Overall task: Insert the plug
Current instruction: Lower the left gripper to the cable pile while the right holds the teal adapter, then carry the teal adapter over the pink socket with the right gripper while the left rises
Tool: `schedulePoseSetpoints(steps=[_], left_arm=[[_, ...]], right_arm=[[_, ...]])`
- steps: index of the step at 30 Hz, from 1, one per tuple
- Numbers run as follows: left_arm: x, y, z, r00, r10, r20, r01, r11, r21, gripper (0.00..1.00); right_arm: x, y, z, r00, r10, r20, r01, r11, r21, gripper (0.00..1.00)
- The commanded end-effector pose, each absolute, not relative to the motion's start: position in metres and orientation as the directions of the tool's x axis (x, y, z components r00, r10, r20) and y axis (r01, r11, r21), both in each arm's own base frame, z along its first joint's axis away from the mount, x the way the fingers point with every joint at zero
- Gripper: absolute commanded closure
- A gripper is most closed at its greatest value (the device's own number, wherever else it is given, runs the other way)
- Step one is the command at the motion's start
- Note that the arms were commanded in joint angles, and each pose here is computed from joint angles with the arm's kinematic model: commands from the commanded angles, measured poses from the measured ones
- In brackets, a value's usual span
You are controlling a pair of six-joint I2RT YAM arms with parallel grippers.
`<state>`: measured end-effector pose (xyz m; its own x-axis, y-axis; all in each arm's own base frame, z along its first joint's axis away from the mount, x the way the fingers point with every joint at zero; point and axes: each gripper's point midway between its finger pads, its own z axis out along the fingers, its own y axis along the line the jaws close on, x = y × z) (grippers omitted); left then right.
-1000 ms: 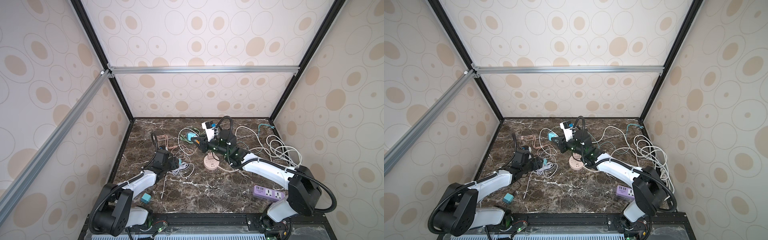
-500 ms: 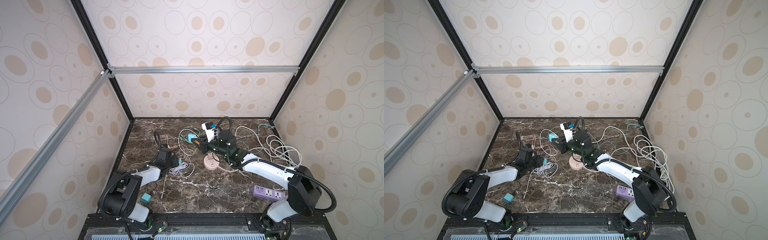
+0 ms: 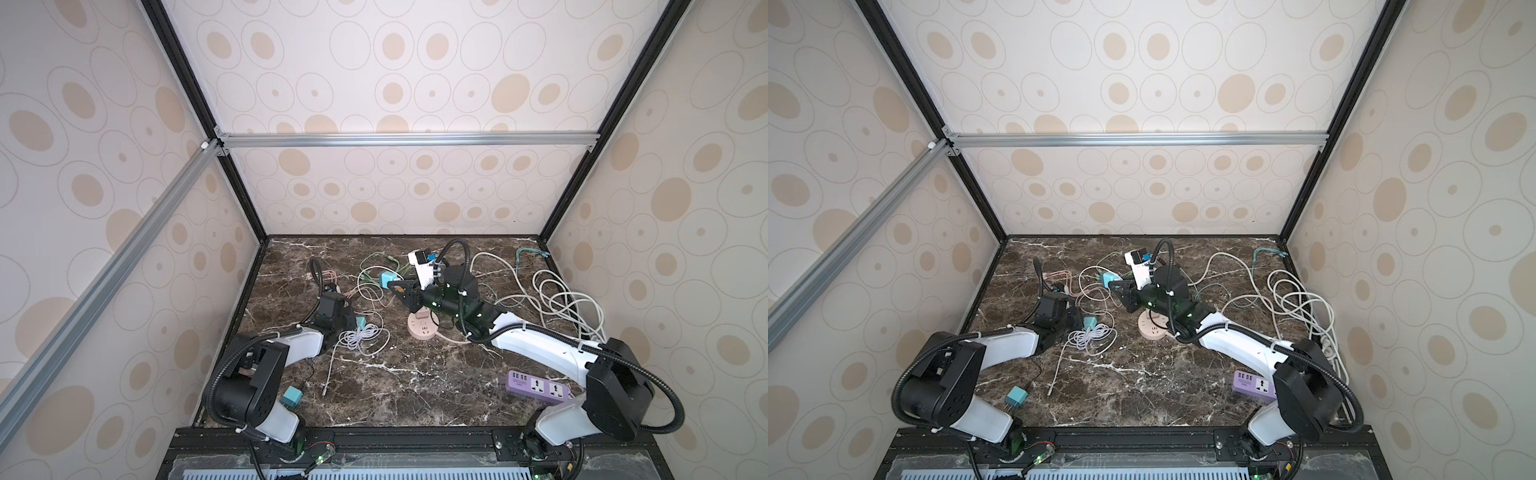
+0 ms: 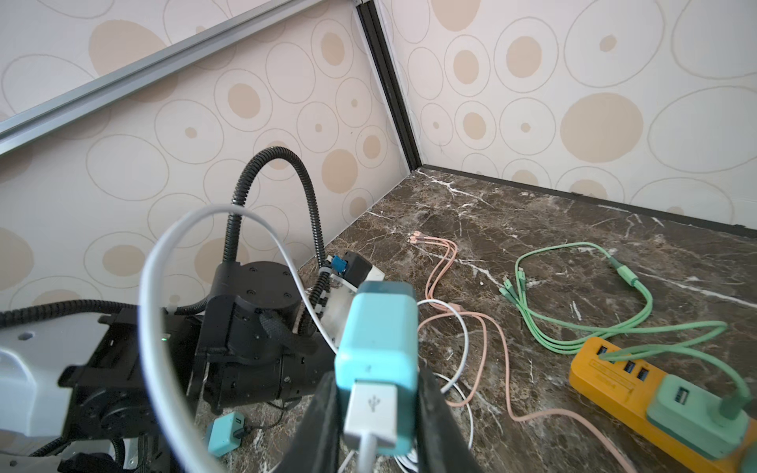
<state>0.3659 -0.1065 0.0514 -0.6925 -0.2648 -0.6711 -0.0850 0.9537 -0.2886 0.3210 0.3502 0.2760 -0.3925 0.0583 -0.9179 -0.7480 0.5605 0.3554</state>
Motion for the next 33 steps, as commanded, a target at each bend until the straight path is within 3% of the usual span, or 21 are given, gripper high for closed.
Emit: schedulePoseSetpoints(steps=[1,6,11,15,21,26,33], left_arm=[[0.360,-0.084,0.088,-0.623,-0.279,-0.731,-0.147,0.959,-0.241,1.00],[0.334,-0.070,0.146,-0.535,-0.338,-0.775,-0.180,0.941,-0.286,1.00],[0.316,-0.057,0.203,-0.453,-0.378,-0.807,-0.203,0.926,-0.319,1.00],[0.316,-0.055,0.251,-0.401,-0.366,-0.840,-0.177,0.931,-0.320,1.00],[0.330,-0.097,0.311,-0.382,-0.372,-0.846,0.003,0.915,-0.404,1.00],[0.335,-0.132,0.371,-0.325,-0.313,-0.893,0.129,0.920,-0.369,1.00],[0.316,-0.134,0.450,-0.186,-0.340,-0.922,0.255,0.889,-0.379,1.00]], right_arm=[[0.315,0.330,0.298,-0.316,0.073,-0.946,-0.764,0.572,0.300,1.00],[0.300,0.303,0.282,-0.264,-0.074,-0.962,-0.813,0.554,0.181,1.00],[0.279,0.273,0.239,-0.213,-0.402,-0.891,-0.882,0.471,-0.002,1.00],[0.271,0.252,0.220,-0.237,-0.528,-0.815,-0.903,0.430,-0.016,1.00],[0.248,0.235,0.180,-0.194,-0.724,-0.662,-0.960,0.280,-0.026,1.00],[0.249,0.227,0.156,-0.092,-0.833,-0.546,-0.987,0.148,-0.059,1.00],[0.261,0.224,0.142,0.022,-0.909,-0.416,-0.999,-0.010,-0.030,1.00]])
